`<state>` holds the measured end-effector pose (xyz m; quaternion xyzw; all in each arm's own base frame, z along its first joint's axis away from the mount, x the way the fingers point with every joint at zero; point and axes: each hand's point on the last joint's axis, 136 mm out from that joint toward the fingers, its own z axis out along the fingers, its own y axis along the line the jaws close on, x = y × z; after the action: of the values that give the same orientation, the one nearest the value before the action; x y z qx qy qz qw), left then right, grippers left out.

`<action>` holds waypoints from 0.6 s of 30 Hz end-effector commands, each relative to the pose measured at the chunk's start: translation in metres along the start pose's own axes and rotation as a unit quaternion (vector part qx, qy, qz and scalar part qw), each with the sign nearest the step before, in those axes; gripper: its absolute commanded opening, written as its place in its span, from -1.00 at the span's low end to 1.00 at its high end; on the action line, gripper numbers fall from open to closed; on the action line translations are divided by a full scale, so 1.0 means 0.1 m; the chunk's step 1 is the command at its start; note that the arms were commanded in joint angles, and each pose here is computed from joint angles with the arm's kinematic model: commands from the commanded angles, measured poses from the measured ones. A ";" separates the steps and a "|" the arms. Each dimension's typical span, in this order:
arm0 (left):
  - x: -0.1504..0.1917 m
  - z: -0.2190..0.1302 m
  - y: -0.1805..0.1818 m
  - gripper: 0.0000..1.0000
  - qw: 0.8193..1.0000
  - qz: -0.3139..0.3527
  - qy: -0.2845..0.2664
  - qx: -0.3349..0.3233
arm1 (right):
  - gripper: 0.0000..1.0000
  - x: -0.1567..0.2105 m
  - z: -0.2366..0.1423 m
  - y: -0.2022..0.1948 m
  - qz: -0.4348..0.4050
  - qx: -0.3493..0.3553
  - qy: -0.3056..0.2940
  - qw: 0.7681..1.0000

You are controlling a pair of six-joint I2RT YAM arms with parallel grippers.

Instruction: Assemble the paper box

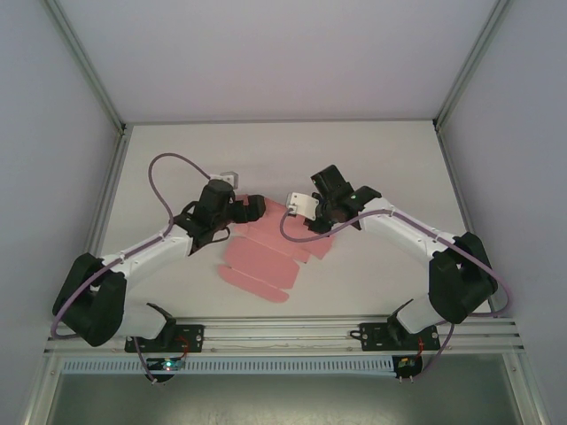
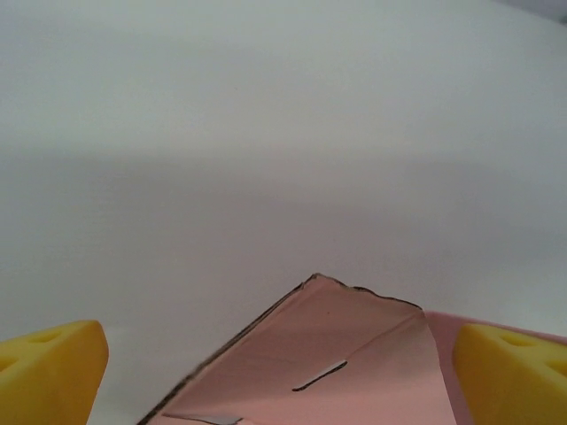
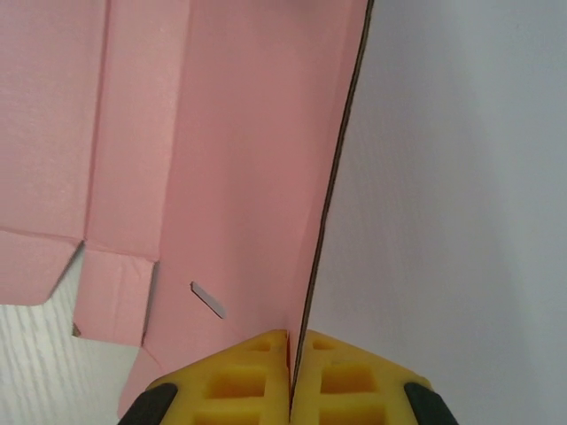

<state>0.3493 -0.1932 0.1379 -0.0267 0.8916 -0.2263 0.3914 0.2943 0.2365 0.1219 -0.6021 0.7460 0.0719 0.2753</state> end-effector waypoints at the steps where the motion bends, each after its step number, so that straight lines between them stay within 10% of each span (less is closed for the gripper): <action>1: -0.08 0.07 0.07 1.00 0.996 -0.041 -0.060 -0.049 | -1.00 -0.56 -0.18 0.17 0.002 -0.032 -0.122 0.992; 18: -0.11 -0.01 0.02 1.00 0.973 -0.038 -0.106 -0.202 | -1.00 -0.56 -0.17 0.05 0.056 0.031 -0.100 0.993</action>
<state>0.3651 -0.1999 0.1522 -0.1628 0.8609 -0.1026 0.4711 0.2871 0.2543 0.1231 -0.5348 0.7869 0.1026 0.2902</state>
